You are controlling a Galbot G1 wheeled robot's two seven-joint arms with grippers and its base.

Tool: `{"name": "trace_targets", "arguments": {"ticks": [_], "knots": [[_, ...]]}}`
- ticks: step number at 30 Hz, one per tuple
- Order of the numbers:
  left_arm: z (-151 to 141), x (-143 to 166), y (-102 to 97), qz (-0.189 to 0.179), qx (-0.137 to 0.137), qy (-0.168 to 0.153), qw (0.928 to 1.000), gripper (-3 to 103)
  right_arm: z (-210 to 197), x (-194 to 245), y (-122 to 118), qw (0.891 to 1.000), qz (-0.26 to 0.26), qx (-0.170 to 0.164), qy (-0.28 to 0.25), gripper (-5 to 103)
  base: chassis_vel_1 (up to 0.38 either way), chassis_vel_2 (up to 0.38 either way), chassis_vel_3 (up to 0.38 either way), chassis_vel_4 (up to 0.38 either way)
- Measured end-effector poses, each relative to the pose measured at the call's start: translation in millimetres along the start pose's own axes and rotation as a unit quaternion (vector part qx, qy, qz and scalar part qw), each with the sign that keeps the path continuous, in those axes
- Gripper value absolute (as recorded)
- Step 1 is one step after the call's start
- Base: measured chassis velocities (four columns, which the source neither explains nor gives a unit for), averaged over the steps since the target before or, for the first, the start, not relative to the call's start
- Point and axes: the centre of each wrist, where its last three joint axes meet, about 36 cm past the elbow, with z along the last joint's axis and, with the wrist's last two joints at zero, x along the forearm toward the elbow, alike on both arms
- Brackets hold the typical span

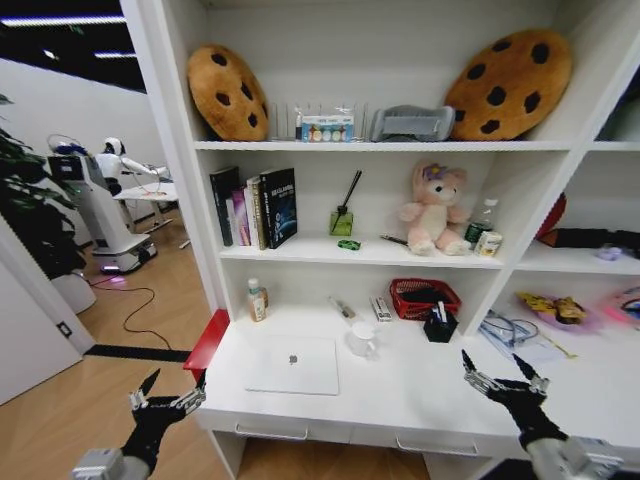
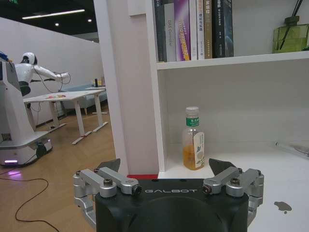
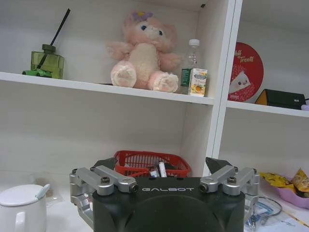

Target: Organize the objects on the table.

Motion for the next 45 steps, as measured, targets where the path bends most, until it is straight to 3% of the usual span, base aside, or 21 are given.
{"name": "trace_targets", "arguments": {"ticks": [45], "knots": [[0.0,0.0,0.1,0.000,0.000,0.000,1.0000,100,0.0,0.0,0.1,1.000,0.000,0.000,0.000,100,0.010,-0.014,-0.020,0.005]]}}
